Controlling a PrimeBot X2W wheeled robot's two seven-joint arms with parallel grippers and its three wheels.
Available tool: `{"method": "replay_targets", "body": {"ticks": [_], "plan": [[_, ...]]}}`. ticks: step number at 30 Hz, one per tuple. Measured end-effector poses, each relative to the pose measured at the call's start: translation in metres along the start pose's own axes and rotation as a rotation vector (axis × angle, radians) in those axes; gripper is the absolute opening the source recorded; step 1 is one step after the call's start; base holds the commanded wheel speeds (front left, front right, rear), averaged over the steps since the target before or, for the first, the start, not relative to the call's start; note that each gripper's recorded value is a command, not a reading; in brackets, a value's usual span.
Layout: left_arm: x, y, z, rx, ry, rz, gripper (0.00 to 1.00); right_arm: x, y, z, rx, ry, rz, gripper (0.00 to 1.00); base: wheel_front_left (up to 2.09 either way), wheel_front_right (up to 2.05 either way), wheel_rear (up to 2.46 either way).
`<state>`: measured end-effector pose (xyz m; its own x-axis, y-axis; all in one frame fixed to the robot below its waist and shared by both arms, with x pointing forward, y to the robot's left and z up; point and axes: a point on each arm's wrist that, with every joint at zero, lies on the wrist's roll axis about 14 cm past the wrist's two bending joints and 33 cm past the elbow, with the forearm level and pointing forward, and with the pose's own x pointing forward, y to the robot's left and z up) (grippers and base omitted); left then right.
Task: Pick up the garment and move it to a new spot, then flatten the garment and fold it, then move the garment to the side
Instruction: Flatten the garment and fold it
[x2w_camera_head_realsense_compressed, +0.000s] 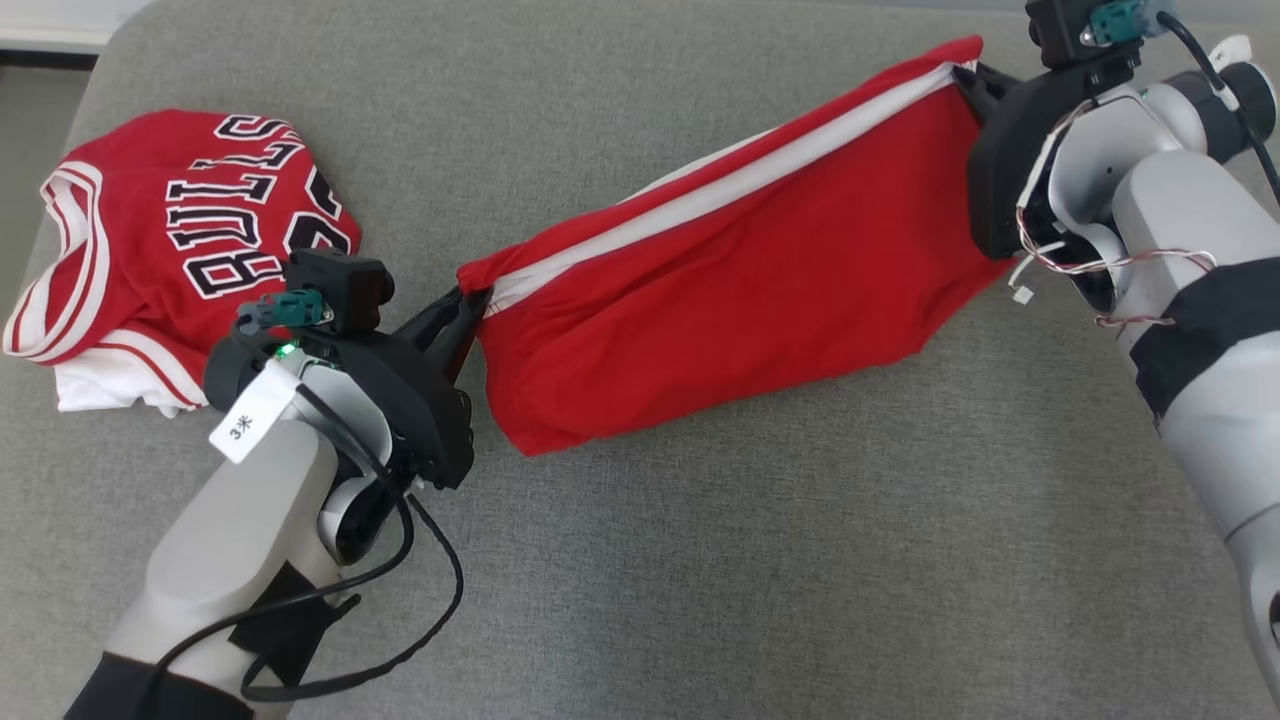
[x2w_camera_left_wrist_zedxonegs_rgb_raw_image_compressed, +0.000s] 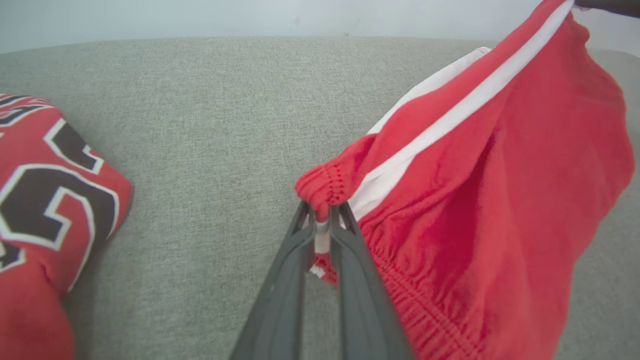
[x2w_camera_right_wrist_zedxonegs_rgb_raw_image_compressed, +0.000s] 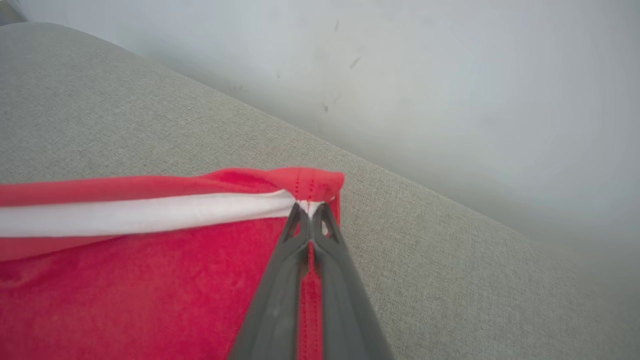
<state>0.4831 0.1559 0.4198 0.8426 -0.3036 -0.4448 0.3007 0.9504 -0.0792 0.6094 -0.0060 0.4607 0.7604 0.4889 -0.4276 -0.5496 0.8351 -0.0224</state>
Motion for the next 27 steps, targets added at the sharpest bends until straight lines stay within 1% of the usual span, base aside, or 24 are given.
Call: {"method": "replay_targets", "body": {"ticks": [6,7,8,9,14,17,20,22,26,27], "plan": [[0.009,0.004,-0.001,-0.005,-0.003,0.013,0.0,0.014,0.007,0.005,-0.023,-0.026,0.014,0.0,0.0,0.0,0.0],[0.011,0.005,-0.001,-0.01,-0.009,0.017,0.23,0.015,0.007,0.004,-0.024,-0.024,0.014,0.0,0.0,0.0,0.0],[0.011,0.007,-0.001,-0.011,-0.01,0.022,0.9,0.017,0.009,0.001,-0.026,-0.019,0.017,0.8,0.0,0.0,0.0],[0.011,0.008,-0.002,-0.012,-0.01,0.026,1.0,0.018,0.011,-0.003,-0.027,-0.013,0.02,1.0,0.0,0.0,0.0],[0.01,0.01,-0.009,-0.025,-0.01,0.044,1.0,0.017,0.008,-0.012,-0.023,-0.001,0.006,1.0,0.0,0.0,0.0],[0.007,0.01,-0.005,-0.039,-0.038,0.051,1.0,0.013,0.004,-0.006,-0.022,-0.033,-0.006,1.0,0.0,0.0,0.0],[0.002,0.012,0.0,-0.058,-0.082,0.067,1.0,0.005,0.002,-0.001,0.007,-0.08,-0.019,1.0,0.0,0.0,0.0],[-0.001,0.006,0.002,-0.068,-0.108,0.059,1.0,0.0,0.002,-0.01,0.023,-0.082,-0.021,1.0,0.0,0.0,0.0],[-0.011,-0.003,-0.013,-0.095,-0.115,0.061,1.0,-0.011,0.007,-0.037,0.035,-0.056,-0.023,1.0,0.0,0.0,0.0],[-0.011,-0.003,-0.013,-0.095,-0.115,0.061,1.0,-0.011,0.007,-0.037,0.035,-0.056,-0.023,1.0,0.0,0.0,0.0]]}}
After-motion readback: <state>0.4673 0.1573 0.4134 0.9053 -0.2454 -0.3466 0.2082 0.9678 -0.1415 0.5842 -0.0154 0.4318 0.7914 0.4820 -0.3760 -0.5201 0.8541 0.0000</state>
